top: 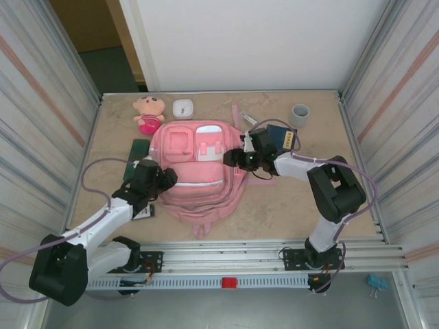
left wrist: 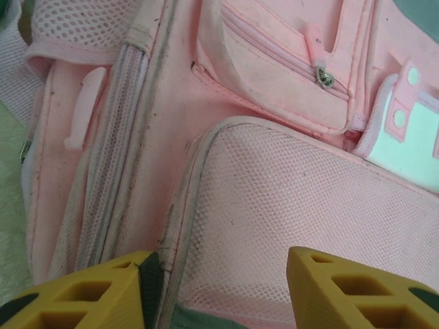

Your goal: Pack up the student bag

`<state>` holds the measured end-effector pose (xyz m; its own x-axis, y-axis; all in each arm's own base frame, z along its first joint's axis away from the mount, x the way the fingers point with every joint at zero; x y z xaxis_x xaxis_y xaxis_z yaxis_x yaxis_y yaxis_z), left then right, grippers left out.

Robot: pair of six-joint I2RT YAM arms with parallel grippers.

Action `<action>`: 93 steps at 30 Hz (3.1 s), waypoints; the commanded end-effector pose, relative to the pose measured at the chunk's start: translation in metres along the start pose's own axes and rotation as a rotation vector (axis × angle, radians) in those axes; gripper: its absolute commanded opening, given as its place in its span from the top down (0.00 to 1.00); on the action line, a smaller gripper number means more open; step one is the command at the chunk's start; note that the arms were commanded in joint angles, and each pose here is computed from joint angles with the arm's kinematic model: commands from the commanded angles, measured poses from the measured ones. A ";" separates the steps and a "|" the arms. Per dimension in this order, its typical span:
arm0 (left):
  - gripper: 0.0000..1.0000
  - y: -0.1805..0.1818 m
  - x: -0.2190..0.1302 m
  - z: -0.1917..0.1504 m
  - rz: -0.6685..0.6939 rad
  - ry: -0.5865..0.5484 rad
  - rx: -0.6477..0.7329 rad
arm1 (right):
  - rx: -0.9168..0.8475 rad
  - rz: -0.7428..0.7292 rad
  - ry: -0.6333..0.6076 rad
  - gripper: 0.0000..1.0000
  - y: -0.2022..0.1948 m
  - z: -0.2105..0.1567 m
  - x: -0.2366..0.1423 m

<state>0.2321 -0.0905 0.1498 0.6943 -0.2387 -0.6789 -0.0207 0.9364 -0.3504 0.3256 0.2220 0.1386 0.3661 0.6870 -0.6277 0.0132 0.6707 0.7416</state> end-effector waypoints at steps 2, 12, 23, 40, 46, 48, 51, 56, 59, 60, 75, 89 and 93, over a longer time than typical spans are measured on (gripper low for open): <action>0.46 -0.022 -0.015 0.028 -0.088 -0.060 0.056 | -0.056 0.034 -0.100 0.36 0.021 0.027 -0.052; 0.46 -0.034 -0.016 0.037 -0.111 -0.067 0.087 | 0.221 -0.231 -0.211 0.36 -0.072 0.098 -0.083; 0.45 -0.034 -0.010 0.036 -0.097 -0.054 0.096 | 0.339 -0.336 -0.095 0.38 -0.129 0.071 -0.056; 0.46 -0.065 -0.008 0.035 -0.218 -0.043 0.145 | 0.348 -0.393 -0.085 0.38 -0.103 -0.052 -0.117; 0.47 -0.109 -0.002 0.035 -0.388 0.007 0.195 | 0.281 -0.360 -0.192 0.31 -0.081 -0.045 -0.176; 0.48 -0.125 0.006 0.036 -0.436 0.037 0.205 | 0.266 -0.355 -0.194 0.30 -0.080 -0.030 -0.190; 0.49 -0.152 0.024 0.036 -0.493 0.089 0.219 | 0.233 -0.375 -0.153 0.31 -0.085 -0.005 -0.196; 0.50 -0.198 0.062 0.033 -0.523 0.175 0.227 | 0.243 -0.409 -0.115 0.35 -0.112 0.041 -0.182; 0.51 -0.226 0.086 0.030 -0.563 0.231 0.232 | 0.264 -0.415 -0.099 0.37 -0.132 0.060 -0.169; 0.51 -0.235 0.094 0.028 -0.575 0.249 0.243 | 0.276 -0.417 -0.096 0.38 -0.139 0.065 -0.166; 0.52 -0.284 0.183 -0.017 -0.488 0.408 0.326 | 0.375 -0.471 0.069 0.57 -0.194 0.069 -0.118; 0.52 -0.305 0.205 -0.040 -0.569 0.484 0.267 | 0.436 -0.386 0.096 0.85 -0.192 0.056 -0.113; 0.52 -0.318 0.184 -0.025 -0.680 0.448 0.225 | 0.442 -0.329 0.095 0.85 -0.185 0.055 -0.115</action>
<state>0.3605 -0.4242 0.0973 0.2075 -0.7100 -0.6729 0.4452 0.6811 -0.5813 0.3424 -0.0122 0.0909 0.2334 0.4051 -0.8839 0.5021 0.7283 0.4664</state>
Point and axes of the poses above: each hand's point on the last joint's axis, 136 mm out from that joint toward the fingers, its own x axis out along the fingers, its own y axis along the line the jaws close on, z = x × y, the point moved 8 cm from there along -x, back along the fingers, and after that the axes turned 13 degrees about x, right-handed, at the moved point
